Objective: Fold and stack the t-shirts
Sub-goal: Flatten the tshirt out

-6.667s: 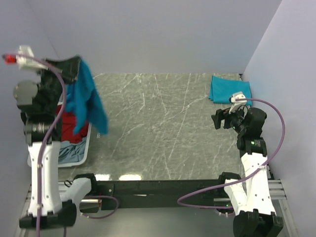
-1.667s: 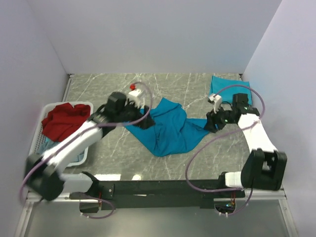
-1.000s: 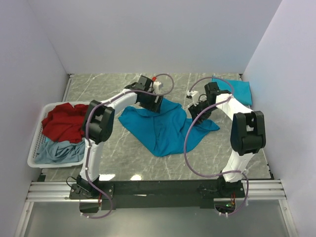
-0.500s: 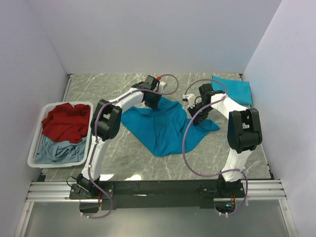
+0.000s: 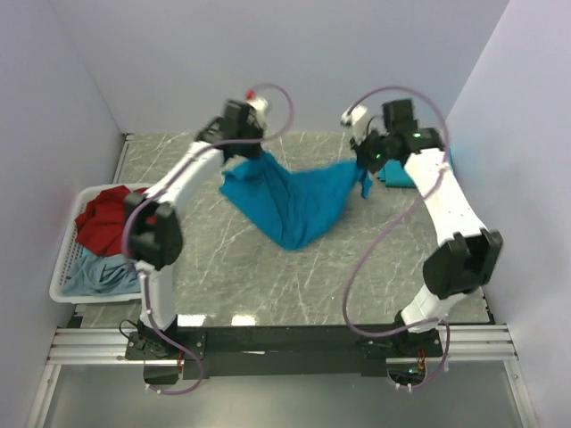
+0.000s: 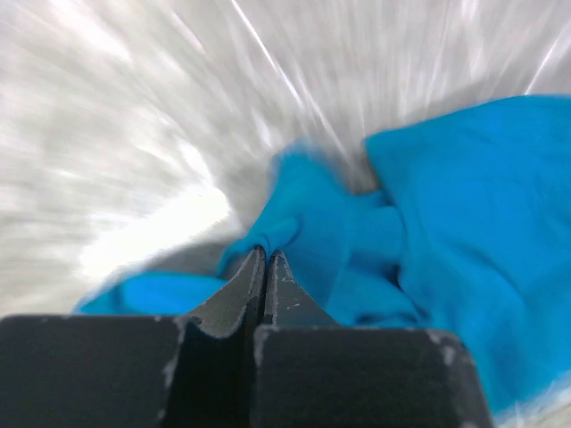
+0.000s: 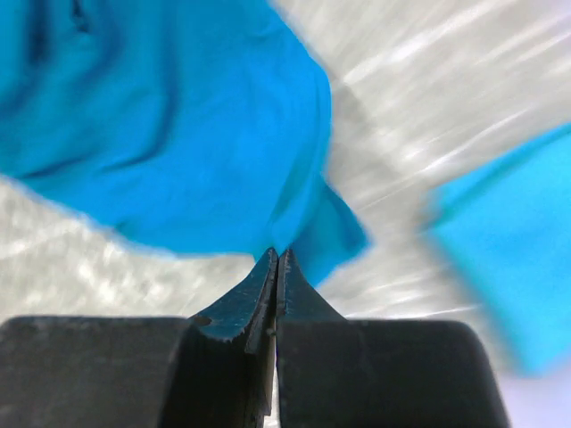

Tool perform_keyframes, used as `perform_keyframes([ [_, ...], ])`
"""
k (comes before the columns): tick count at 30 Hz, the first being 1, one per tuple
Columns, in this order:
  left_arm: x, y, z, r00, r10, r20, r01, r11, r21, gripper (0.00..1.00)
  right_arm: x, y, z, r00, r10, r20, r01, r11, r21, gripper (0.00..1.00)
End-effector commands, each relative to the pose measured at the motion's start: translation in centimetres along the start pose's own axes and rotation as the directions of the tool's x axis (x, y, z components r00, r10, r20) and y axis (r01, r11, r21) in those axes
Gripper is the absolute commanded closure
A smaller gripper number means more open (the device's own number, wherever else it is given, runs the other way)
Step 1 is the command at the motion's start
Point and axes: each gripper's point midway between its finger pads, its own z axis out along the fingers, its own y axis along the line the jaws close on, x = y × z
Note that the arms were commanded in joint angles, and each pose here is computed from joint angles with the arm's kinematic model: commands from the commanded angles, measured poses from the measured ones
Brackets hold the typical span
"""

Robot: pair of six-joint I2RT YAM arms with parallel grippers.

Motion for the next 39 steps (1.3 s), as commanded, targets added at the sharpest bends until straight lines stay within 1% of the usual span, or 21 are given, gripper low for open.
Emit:
perform_keyframes([
  [1,-13.5,1.2,-13.7,0.902,-0.017,0.430,0.035,0.999,-0.034,1.00,-6.5,-0.3,-9.9,0.967,-0.117,0.225,0.090,0.988,0.125,1.00],
  [2,-15.3,1.0,-17.7,0.863,-0.006,0.506,0.027,0.999,-0.034,1.00,-7.2,-0.2,-11.4,0.957,-0.134,0.258,0.099,0.985,0.143,1.00],
  [4,-16.0,0.8,-21.0,0.829,0.005,0.559,0.020,0.999,-0.039,1.00,-8.1,0.2,-15.4,0.920,-0.185,0.345,0.117,0.971,0.208,1.00],
  [5,-16.7,0.4,-24.6,0.789,0.011,0.614,0.014,0.999,-0.035,1.00,-8.1,0.4,-16.5,0.909,-0.198,0.367,0.118,0.966,0.229,1.00],
  [7,-16.4,0.2,-26.8,0.765,0.013,0.644,0.011,0.999,-0.033,1.00,-6.9,0.6,-19.2,0.885,-0.238,0.399,0.114,0.944,0.309,1.00],
  [8,-16.4,-0.1,-29.7,0.731,0.013,0.682,0.010,0.999,-0.030,1.00,-6.3,1.1,-21.2,0.869,-0.262,0.419,0.108,0.928,0.356,1.00],
  [12,-14.1,-0.8,-32.4,0.708,-0.005,0.706,0.003,1.000,0.004,1.00,0.2,0.5,-19.7,0.911,-0.182,0.371,0.030,0.924,0.381,1.00],
  [14,-11.8,-1.7,-31.8,0.735,-0.029,0.678,-0.012,0.998,0.056,1.00,2.8,0.6,-19.1,0.925,-0.160,0.344,0.011,0.917,0.398,1.00],
  [15,-10.8,-2.0,-31.4,0.748,-0.040,0.662,-0.016,0.997,0.078,1.00,4.9,1.1,-17.0,0.941,-0.115,0.317,-0.007,0.934,0.358,1.00],
  [19,-3.3,-3.4,-25.8,0.858,-0.121,0.500,0.016,0.978,0.210,1.00,9.6,3.2,-12.3,0.968,-0.049,0.247,-0.016,0.967,0.254,0.99],
  [21,1.7,-3.8,-21.9,0.916,-0.157,0.368,0.061,0.964,0.257,1.00,12.5,3.6,-9.6,0.985,-0.004,0.170,-0.033,0.976,0.214,0.87],
  [22,3.6,-4.0,-20.2,0.936,-0.184,0.300,0.098,0.956,0.278,1.00,13.3,3.3,-8.9,0.989,0.008,0.147,-0.040,0.976,0.213,0.72],
  [23,5.4,-4.3,-18.9,0.952,-0.196,0.236,0.123,0.948,0.293,1.00,14.2,3.2,-7.8,0.993,0.031,0.112,-0.053,0.980,0.192,0.65],
  [25,9.5,-3.8,-15.5,0.973,-0.211,0.097,0.179,0.947,0.266,1.00,15.5,3.4,-6.5,0.996,0.047,0.070,-0.058,0.986,0.156,0.54],
  [26,10.6,-3.3,-14.6,0.975,-0.217,0.055,0.198,0.950,0.242,0.99,15.6,3.9,-5.8,0.997,0.043,0.063,-0.049,0.993,0.109,0.53],
  [29,11.7,-2.9,-12.9,0.977,-0.213,-0.005,0.209,0.954,0.215,1.00,14.4,7.4,-4.9,0.994,-0.022,0.103,0.031,0.996,-0.089,0.50],
  [33,9.0,-2.8,-13.2,0.979,-0.193,0.062,0.175,0.960,0.219,1.00,11.9,14.2,-3.3,0.958,-0.206,0.201,0.263,0.911,-0.318,0.50],
  [34,8.3,-2.7,-13.6,0.980,-0.182,0.083,0.161,0.963,0.216,0.99,10.6,16.0,-2.7,0.927,-0.274,0.256,0.353,0.870,-0.346,0.50],
  [36,6.7,-2.4,-14.4,0.978,-0.163,0.130,0.135,0.970,0.200,1.00,9.9,17.6,-1.5,0.907,-0.303,0.294,0.398,0.844,-0.359,0.48],
  [37,6.0,-2.3,-15.2,0.976,-0.142,0.164,0.109,0.975,0.193,1.00,7.9,17.0,-0.7,0.875,-0.340,0.343,0.444,0.846,-0.294,0.47],
  [39,5.2,-2.1,-16.2,0.972,-0.121,0.202,0.085,0.980,0.177,1.00,7.0,17.0,1.1,0.883,-0.363,0.297,0.442,0.855,-0.270,0.47],
])
